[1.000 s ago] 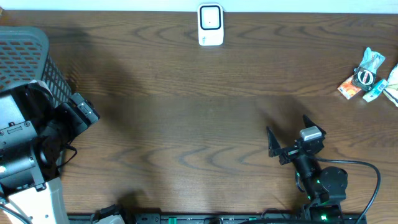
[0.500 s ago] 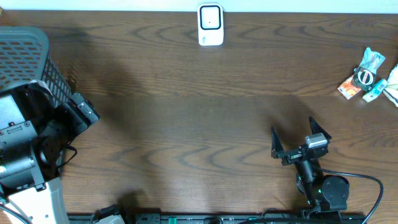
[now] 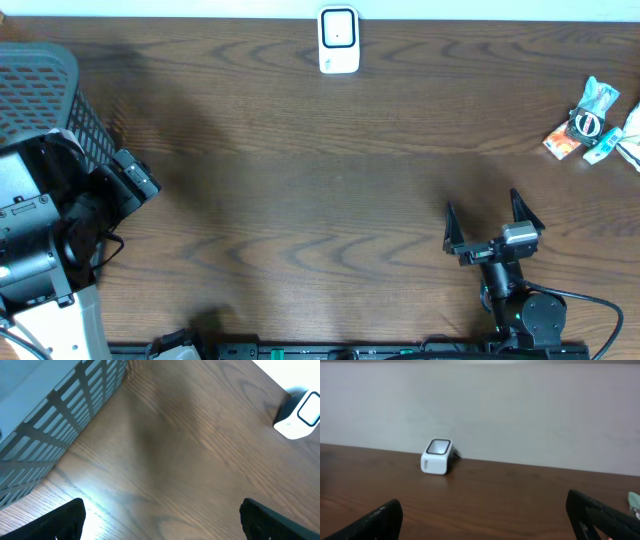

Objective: Scan the item barcode

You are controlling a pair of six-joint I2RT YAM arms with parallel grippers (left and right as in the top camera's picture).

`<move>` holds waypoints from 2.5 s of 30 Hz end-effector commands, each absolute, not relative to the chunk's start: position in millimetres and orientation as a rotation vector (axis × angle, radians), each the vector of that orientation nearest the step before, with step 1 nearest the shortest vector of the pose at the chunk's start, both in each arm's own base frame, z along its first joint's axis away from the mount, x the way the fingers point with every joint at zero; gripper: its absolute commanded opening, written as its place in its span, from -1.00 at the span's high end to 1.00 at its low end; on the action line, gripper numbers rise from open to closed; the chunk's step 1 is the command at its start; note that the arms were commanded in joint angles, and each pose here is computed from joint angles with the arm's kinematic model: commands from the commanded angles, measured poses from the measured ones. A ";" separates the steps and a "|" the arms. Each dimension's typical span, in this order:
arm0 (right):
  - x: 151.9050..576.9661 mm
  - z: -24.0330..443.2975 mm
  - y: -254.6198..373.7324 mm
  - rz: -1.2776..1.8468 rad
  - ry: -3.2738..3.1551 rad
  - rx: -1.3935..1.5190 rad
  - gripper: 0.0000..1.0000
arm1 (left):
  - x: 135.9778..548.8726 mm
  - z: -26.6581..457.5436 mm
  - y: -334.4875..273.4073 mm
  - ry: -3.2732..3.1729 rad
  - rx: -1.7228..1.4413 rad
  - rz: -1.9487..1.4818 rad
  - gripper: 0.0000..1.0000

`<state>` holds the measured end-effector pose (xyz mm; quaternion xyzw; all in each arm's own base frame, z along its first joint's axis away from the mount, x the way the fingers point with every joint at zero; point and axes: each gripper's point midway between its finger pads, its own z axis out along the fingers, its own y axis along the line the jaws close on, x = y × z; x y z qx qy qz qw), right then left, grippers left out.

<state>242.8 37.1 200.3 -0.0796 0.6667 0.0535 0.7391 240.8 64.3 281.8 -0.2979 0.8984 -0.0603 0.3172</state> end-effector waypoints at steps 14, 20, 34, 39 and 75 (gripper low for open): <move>246.1 155.8 -1.1 0.005 1.649 0.011 -0.98 | 241.9 285.9 64.5 2.355 -0.785 -0.167 -0.95; 246.1 155.7 -1.0 0.019 1.649 0.027 -0.99 | 241.9 285.9 64.5 2.355 -0.785 -0.167 -0.95; 245.9 156.4 11.0 0.060 1.647 -0.016 -0.99 | 241.8 285.8 64.5 2.355 -0.785 -0.167 -0.96; 245.9 156.4 11.0 0.060 1.647 -0.016 -0.99 | 241.9 285.9 64.5 2.355 -0.785 -0.167 -0.96; 245.9 156.4 11.0 0.060 1.646 -0.016 -0.99 | 193.3 223.1 37.4 2.430 -0.568 -0.126 -0.95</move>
